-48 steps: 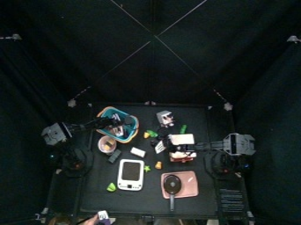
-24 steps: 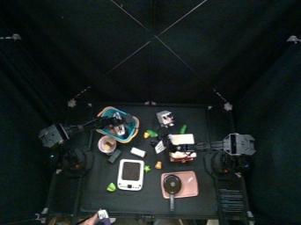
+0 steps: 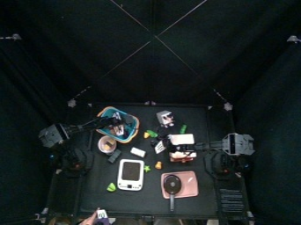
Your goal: Grab ketchup
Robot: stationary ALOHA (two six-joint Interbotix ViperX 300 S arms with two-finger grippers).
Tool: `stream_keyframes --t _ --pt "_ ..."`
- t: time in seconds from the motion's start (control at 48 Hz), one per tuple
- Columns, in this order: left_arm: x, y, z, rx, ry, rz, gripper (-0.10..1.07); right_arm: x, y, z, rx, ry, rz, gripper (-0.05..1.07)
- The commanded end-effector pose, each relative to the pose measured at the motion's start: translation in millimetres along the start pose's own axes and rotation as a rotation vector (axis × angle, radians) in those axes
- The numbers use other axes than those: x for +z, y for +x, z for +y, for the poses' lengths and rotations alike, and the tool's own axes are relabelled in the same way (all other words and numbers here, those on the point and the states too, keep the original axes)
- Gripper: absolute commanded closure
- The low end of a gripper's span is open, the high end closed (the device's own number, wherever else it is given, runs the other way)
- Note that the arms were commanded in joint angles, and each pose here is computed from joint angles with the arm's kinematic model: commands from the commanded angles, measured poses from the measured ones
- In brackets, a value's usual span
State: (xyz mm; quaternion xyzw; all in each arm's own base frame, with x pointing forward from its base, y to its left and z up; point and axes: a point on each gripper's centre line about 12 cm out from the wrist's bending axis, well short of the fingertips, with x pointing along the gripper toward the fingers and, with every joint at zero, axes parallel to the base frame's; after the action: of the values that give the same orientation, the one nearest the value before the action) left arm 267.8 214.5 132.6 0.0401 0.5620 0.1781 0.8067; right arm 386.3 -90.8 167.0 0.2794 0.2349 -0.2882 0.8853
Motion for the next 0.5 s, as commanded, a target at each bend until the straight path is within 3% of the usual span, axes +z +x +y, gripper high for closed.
stream_keyframes --t 0.0,0.479 --pt "6.2 -7 5.7 0.022 0.004 -0.026 -0.05 14 -3 6 0.018 0.012 -0.034 0.16" --pt "-6.7 0 3.7 0.016 0.053 0.058 -0.05 13 -2 7 0.025 0.014 -0.023 0.16"
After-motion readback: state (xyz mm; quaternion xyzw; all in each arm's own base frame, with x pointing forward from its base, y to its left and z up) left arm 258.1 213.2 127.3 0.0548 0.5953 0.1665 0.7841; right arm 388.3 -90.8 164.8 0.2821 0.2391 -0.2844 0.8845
